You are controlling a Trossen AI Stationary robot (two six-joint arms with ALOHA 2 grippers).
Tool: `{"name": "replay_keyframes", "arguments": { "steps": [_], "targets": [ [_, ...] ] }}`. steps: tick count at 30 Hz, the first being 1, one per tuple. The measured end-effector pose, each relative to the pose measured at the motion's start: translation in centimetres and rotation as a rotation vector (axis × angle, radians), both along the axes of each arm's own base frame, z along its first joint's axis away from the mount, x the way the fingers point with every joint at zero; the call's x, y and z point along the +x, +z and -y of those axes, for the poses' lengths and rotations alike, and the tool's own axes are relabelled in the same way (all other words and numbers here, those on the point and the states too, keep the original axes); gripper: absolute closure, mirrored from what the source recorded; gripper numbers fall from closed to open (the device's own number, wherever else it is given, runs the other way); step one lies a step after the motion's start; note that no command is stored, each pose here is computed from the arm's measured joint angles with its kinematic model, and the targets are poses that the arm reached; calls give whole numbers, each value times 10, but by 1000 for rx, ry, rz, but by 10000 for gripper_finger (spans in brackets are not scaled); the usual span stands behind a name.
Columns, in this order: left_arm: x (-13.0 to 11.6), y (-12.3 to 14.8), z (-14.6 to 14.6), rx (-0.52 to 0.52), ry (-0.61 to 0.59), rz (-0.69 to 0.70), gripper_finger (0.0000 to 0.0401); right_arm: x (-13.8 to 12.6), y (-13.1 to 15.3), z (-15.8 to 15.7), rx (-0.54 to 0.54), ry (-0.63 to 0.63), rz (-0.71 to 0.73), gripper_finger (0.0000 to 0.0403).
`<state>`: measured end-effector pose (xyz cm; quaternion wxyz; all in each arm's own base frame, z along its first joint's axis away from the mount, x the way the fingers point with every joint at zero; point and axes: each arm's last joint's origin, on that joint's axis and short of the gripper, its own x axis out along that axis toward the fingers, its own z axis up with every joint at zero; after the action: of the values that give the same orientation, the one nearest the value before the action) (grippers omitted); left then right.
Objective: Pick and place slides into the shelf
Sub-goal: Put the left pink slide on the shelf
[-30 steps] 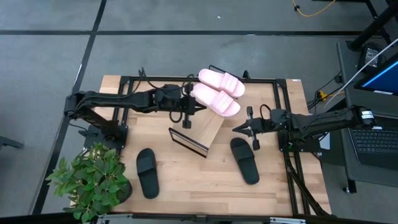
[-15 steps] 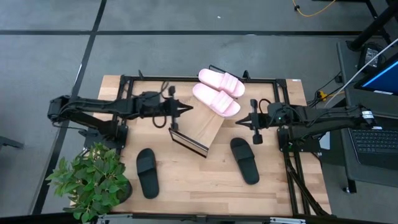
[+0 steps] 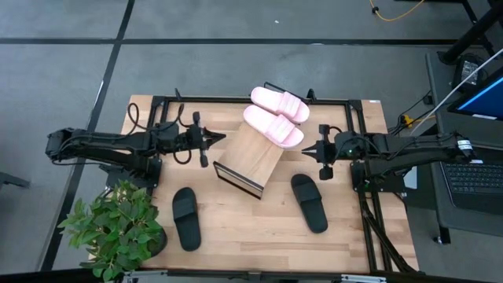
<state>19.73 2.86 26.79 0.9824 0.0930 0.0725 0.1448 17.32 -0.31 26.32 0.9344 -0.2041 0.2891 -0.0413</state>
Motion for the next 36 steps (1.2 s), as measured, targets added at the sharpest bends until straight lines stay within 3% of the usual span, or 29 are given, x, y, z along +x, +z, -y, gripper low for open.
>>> {"name": "replay_keyframes", "arguments": {
  "steps": [6, 15, 25, 36],
  "targets": [
    [0, 0, 0, 1, 14, -1, 401, -1, -2, 2, -94, -10, -36, 320],
    [0, 0, 0, -1, 15, -1, 401, 7, -11, 2, -148, 16, -102, 256],
    [0, 0, 0, -19, 17, 3, 401, 32, -28, 5, -333, -29, -200, 258],
    [-1, -2, 0, -21, 17, -18, 401, 31, -21, 5, -336, -36, -138, 281]
  ]
}}
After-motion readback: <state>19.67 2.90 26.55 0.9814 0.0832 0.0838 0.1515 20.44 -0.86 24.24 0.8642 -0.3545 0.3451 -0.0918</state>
